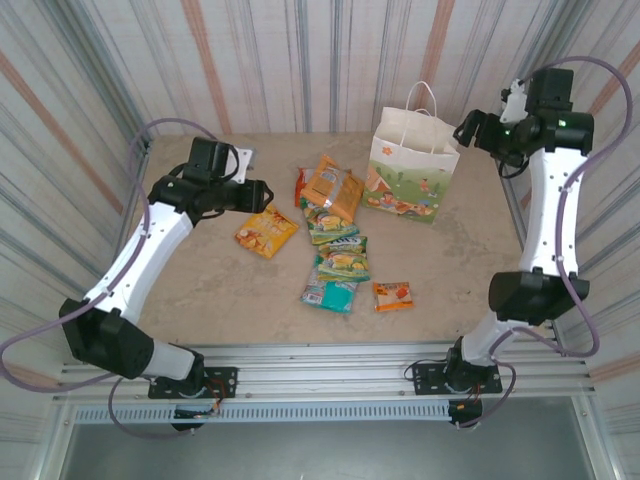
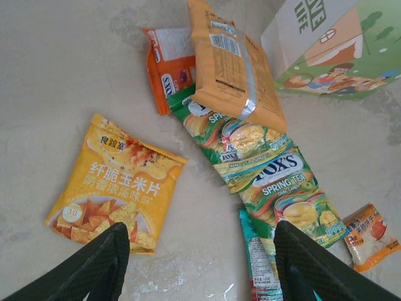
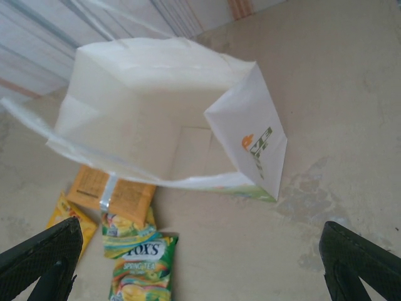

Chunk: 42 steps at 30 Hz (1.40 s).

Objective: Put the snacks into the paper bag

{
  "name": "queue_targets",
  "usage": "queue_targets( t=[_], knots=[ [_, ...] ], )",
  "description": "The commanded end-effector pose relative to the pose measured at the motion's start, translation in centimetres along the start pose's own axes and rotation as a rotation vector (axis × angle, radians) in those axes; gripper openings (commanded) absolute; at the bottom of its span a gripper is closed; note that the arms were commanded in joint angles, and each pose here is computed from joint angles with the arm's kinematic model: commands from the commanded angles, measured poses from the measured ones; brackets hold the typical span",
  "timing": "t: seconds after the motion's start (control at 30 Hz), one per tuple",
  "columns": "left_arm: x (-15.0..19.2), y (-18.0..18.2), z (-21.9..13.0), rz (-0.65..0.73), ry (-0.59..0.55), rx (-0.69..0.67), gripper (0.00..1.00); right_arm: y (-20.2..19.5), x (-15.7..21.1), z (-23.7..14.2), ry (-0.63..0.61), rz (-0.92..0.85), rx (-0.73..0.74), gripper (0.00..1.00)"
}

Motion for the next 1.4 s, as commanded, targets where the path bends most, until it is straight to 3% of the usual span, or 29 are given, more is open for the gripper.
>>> queue_targets(
  t=[0.0, 0.3, 0.57, 0.7, 0.8, 0.93, 1.1, 1.27, 1.37],
  knots=[
    [-0.3, -0.1, 0.0, -0.003, 0.018, 0.0, 0.64, -0.6, 0.2, 2.1, 0.062, 0.029, 0.074, 1.0],
    [-0.3, 0.2, 1.5, -0.005, 0.058, -0.006, 0.64, -1.9, -0.6, 9.2, 0.118, 0.026, 0.186, 0.91],
    [-0.2, 0.4, 2.3, -0.017, 0.072, -0.011, 0.65, -2.0, -1.8, 13.6, 0.116, 0.027, 0.176, 0.84],
    [-0.1, 0.5, 2.7, -0.025, 0.08, -0.013, 0.64, -2.2, -2.6, 15.0, 0.1, 0.022, 0.173, 0.74],
    [-0.3, 0.5, 2.8, -0.032, 0.081, -0.013, 0.65, -2.0, -2.8, 15.5, 0.099, 0.012, 0.17, 0.6],
    [-0.5, 0.5, 2.7, -0.03, 0.079, -0.019, 0.64, -2.5, -2.4, 15.0, 0.113, -0.015, 0.214, 0.44],
    [-0.7, 0.6, 2.2, -0.018, 0.084, -0.032, 0.64, -3.8, -1.9, 12.5, 0.127, 0.041, 0.287, 0.14],
    [-1.0, 0.2, 1.4, -0.014, 0.076, -0.024, 0.63, -5.7, -0.4, 8.6, 0.15, 0.215, 0.381, 0.02],
    [-1.2, -0.1, 1.1, -0.017, 0.067, -0.015, 0.63, -6.2, 0.7, 6.6, 0.161, 0.3, 0.427, 0.0]
  ],
)
Point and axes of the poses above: each hand's point on the last joint's axis, 136 mm out from that joint toward the fingers, its own z axis out along the fingers, its own y axis along the line the jaws close on, x = y × z, the point moved 2 cm from there along -z, back along the fingers, and after that the axes turned 2 degrees about z, right-handed, at the moved point
